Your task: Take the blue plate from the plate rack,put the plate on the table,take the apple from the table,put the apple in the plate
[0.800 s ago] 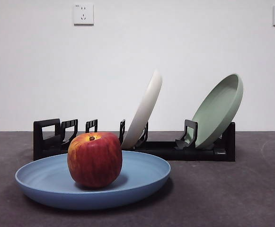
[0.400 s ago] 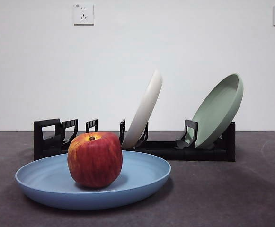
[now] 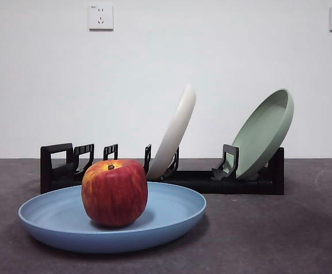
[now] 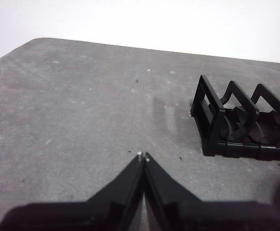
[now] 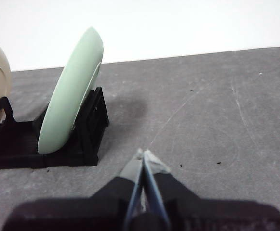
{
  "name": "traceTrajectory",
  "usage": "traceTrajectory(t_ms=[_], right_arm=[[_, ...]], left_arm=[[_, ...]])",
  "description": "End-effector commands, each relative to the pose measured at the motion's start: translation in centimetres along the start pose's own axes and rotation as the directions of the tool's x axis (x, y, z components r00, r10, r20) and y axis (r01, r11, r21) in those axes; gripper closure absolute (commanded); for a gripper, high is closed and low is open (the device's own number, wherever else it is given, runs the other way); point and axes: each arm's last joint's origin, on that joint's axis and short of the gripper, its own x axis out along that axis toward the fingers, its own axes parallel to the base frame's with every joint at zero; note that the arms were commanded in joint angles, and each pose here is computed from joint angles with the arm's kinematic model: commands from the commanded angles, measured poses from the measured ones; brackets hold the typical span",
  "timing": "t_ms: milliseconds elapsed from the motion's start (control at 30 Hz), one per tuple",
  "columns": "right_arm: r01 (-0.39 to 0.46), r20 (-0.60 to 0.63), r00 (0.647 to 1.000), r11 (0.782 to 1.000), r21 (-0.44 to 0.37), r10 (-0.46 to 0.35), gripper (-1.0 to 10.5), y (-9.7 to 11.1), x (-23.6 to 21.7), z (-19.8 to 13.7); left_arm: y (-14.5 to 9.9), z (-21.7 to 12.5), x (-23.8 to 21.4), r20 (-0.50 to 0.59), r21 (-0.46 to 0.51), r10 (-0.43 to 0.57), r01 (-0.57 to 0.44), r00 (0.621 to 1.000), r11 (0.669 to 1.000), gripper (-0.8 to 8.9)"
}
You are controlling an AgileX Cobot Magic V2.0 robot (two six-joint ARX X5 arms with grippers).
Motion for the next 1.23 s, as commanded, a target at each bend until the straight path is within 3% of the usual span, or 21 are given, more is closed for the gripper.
traceTrajectory(t_ms=[33, 233, 333, 1233], right_arm=[[0.005, -0.023, 1.000, 1.000, 0.022, -0.004, 9.6, -0.10, -0.05, -0.63], [-0.054, -0.065, 0.996, 0.998, 0.027, 0.055, 9.6, -0.04, -0.06, -1.00], [-0.049, -0.069, 0.996, 0.996, 0.068, 0.054, 9.6, -0.04, -0.05, -1.01], [-0.042, -0.070, 0.996, 0.997, 0.068, 0.047, 9.6, -0.06, -0.04, -1.02]], left_arm=[[0.07, -0.42, 0.13, -0.009, -0.003, 0.002, -0.002, 1.000, 1.000, 8.14], [0.07, -0.42, 0.13, -0.009, -0.003, 0.002, -0.002, 1.000, 1.000, 8.14], [0.07, -0.42, 0.13, -0.009, -0.003, 0.002, -0.002, 1.000, 1.000, 8.14], [0.07, -0.42, 0.13, -0.009, -0.003, 0.002, -0.002, 1.000, 1.000, 8.15]])
